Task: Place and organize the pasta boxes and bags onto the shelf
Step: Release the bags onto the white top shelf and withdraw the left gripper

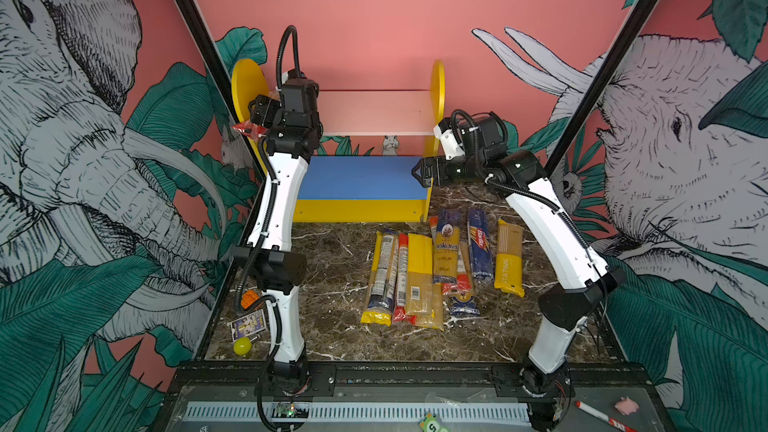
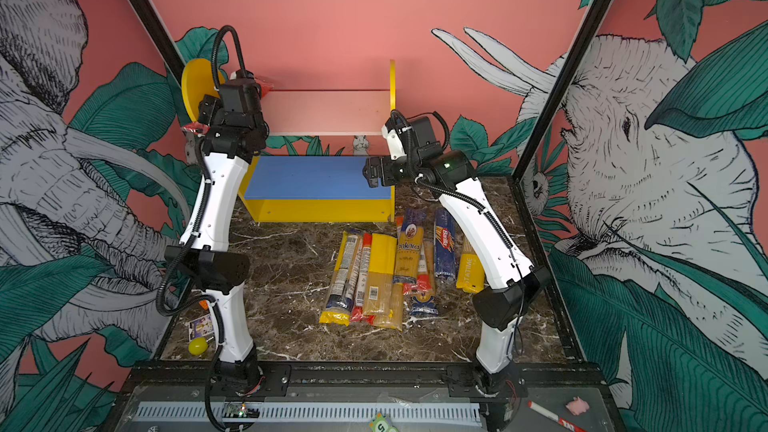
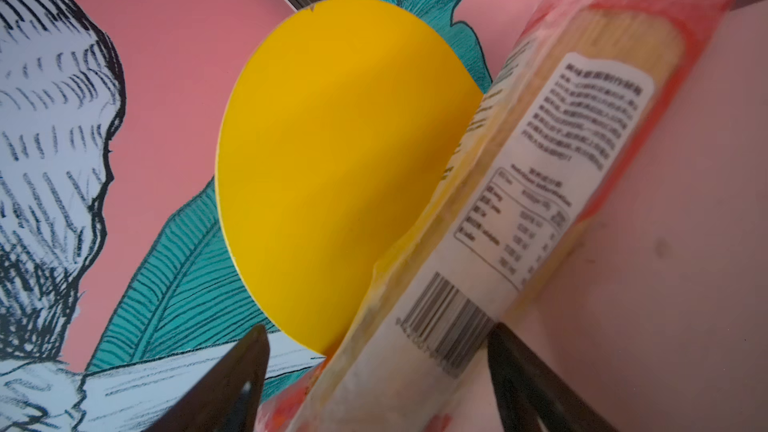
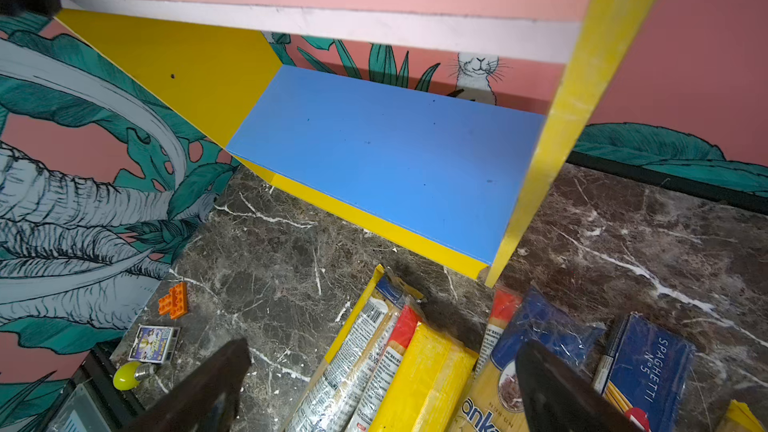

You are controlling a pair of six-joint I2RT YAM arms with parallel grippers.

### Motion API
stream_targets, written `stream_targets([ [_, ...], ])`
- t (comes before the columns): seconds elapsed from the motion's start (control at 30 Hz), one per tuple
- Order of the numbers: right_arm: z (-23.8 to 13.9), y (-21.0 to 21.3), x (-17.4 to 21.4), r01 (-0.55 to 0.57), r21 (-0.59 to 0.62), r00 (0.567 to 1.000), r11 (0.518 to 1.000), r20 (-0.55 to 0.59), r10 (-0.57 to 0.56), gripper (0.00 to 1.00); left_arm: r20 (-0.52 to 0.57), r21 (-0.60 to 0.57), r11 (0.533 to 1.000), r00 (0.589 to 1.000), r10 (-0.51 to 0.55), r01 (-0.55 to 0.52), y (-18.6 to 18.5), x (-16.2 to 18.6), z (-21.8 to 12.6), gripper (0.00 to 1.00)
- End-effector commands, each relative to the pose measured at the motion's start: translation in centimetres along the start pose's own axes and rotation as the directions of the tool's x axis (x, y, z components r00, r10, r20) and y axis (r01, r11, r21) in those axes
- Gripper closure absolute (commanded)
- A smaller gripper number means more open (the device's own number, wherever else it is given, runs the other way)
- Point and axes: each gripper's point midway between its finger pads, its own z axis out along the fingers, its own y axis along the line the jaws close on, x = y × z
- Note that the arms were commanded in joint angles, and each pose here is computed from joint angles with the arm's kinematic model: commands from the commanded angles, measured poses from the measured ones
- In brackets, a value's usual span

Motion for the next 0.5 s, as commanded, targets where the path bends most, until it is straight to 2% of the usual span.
stream_targets([
  [0.0,-0.9,0.0,0.1,0.013,0.020,1.000,1.000,-0.002,-0.013,0.01,0.057,0.013,0.990,0.989,-0.138,0.137,3.5,-1.3,-2.4,0.14],
  [0.2,-2.6,-0.4,1.0,0.020,0.045,1.000,0.999,-0.015,-0.019,0.01,0.094,0.091,0.988,0.987,-0.132,0.124,2.5,-2.1,-5.5,0.11],
  [0.37,-4.8,-0.9,2.3,0.037,0.070,0.999,0.997,-0.027,-0.035,0.01,0.148,0.162,0.983,0.983,-0.111,0.086,1.1,-3.1,-10.3,0.11],
  [0.47,-5.6,-1.3,3.6,0.036,0.088,0.998,0.995,-0.048,-0.032,0.01,0.164,0.246,0.962,0.973,-0.161,0.117,0.8,-2.9,-13.6,0.11],
])
